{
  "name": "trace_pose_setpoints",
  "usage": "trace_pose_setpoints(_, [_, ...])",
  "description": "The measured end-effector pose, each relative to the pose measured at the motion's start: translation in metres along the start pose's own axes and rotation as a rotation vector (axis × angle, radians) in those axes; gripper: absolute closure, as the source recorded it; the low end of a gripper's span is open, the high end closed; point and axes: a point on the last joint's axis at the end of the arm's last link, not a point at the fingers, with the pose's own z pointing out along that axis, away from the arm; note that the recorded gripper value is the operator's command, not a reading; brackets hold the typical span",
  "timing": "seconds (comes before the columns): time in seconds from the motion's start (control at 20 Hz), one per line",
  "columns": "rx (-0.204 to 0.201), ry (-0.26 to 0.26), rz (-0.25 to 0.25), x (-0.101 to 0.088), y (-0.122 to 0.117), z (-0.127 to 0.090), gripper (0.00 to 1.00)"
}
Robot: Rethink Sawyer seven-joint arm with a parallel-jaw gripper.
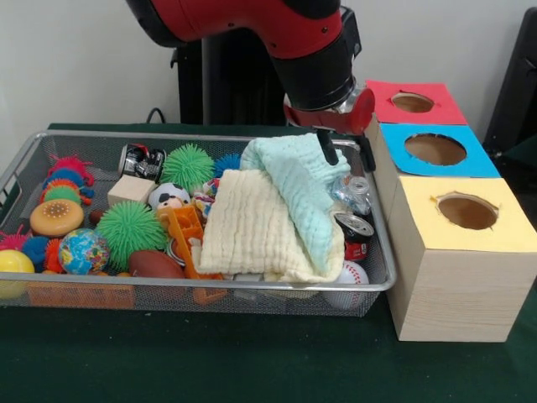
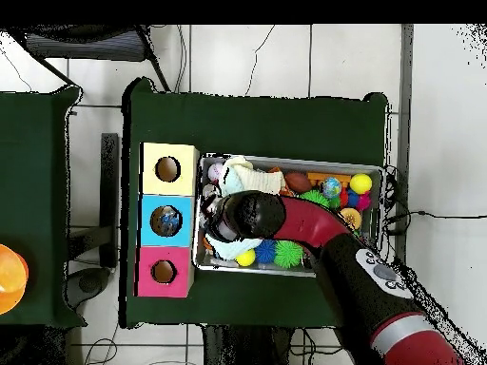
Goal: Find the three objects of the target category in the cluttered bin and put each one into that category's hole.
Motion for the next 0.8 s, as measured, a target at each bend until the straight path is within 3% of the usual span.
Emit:
trace_pose_setpoints(0.3, [0.039,-0.009,-0.104,0.004,-0.008,0.025,0.0])
trace_pose_setpoints(0.55, [0.041,-0.021,-0.155,0.004,-0.005,0.031,0.0])
trace_pose_setpoints(0.8, [0.029,-0.03,-0.176,-0.001,-0.004,0.032,0.0])
